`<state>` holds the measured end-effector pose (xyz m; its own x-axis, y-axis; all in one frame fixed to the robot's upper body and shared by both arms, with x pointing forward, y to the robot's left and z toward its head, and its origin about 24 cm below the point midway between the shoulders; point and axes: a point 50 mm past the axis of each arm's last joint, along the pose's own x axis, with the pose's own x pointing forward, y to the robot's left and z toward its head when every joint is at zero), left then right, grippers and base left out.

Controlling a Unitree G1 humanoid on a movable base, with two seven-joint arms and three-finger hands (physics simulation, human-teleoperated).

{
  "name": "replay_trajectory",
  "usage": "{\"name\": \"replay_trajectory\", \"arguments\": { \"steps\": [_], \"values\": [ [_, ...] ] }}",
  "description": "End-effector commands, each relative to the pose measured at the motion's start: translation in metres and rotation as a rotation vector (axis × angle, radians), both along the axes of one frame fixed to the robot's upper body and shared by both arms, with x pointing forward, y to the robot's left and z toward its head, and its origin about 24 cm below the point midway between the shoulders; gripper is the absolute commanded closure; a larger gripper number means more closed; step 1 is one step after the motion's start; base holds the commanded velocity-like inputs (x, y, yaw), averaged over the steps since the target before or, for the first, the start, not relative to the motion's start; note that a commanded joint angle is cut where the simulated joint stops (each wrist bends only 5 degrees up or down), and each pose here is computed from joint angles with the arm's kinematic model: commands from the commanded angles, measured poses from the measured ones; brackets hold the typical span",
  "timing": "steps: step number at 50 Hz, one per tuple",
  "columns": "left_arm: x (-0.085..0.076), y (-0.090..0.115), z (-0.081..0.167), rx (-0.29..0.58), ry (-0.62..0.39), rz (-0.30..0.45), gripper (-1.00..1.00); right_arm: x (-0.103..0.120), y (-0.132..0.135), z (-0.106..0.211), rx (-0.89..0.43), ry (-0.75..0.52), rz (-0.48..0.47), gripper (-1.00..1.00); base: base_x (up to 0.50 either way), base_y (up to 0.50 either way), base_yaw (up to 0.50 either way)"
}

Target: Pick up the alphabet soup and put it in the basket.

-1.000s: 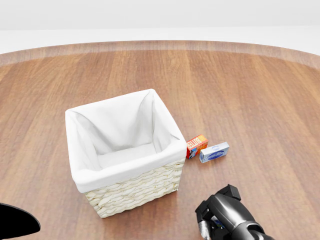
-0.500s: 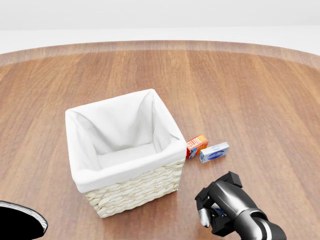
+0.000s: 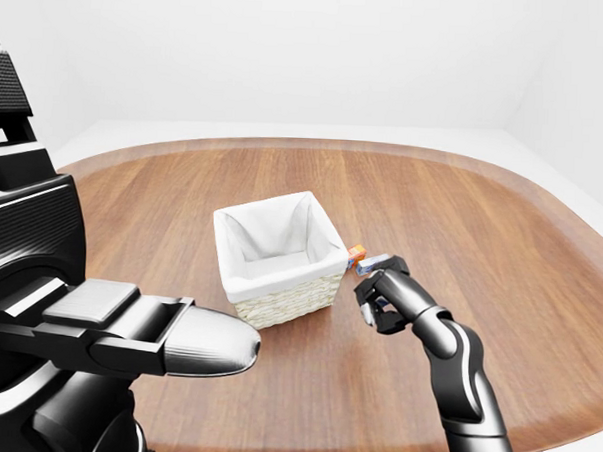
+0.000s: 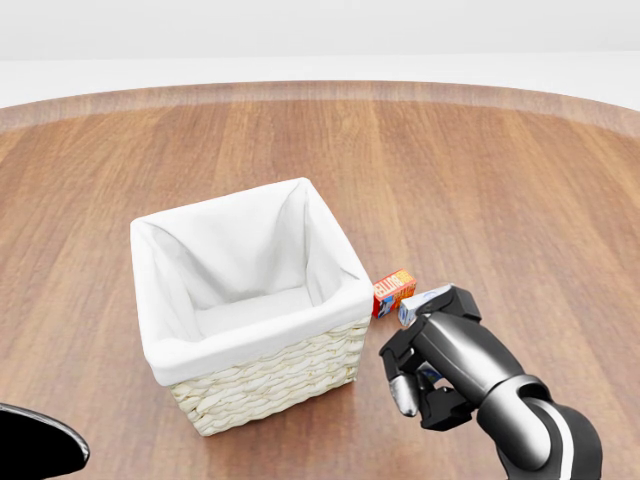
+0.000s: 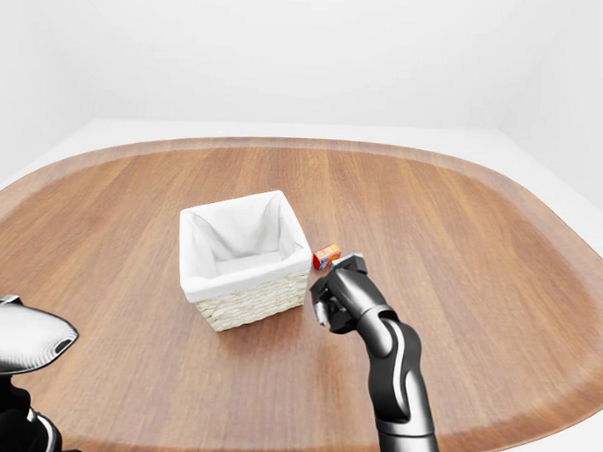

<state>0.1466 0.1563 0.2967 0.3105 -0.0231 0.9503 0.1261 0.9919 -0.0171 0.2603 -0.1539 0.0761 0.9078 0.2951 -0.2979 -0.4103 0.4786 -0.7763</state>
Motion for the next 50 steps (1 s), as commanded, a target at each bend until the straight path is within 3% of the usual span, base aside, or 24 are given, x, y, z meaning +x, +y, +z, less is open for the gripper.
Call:
{"name": "replay_trajectory", "arguments": {
  "steps": [1,12,21,27,41,50],
  "values": [
    [0.000,-0.001,-0.001,0.013,0.004,0.009,-1.00,-0.002,0.004,0.024,-0.008,-0.080,0.033,0.95,0.00,0.00,0.00],
    [0.000,0.000,0.000,0.003,0.001,0.002,-1.00,-0.001,0.005,0.054,-0.022,-0.188,0.056,0.95,0.00,0.00,0.00],
    [0.000,0.000,-0.001,-0.004,0.010,-0.007,-1.00,0.001,0.005,0.058,0.000,-0.199,0.063,0.95,0.00,0.00,0.00],
    [-0.001,0.003,0.003,-0.008,-0.016,0.021,-1.00,0.009,0.010,0.085,-0.007,-0.312,0.074,0.95,0.00,0.00,0.00],
    [0.000,0.002,0.001,-0.019,0.013,-0.014,-1.00,0.016,0.015,0.129,-0.051,-0.480,0.099,0.95,0.00,0.00,0.00],
    [0.000,0.001,-0.001,-0.002,0.009,0.003,-1.00,0.010,0.021,0.162,-0.080,-0.622,0.121,0.95,0.00,0.00,0.00]
  ]
}}
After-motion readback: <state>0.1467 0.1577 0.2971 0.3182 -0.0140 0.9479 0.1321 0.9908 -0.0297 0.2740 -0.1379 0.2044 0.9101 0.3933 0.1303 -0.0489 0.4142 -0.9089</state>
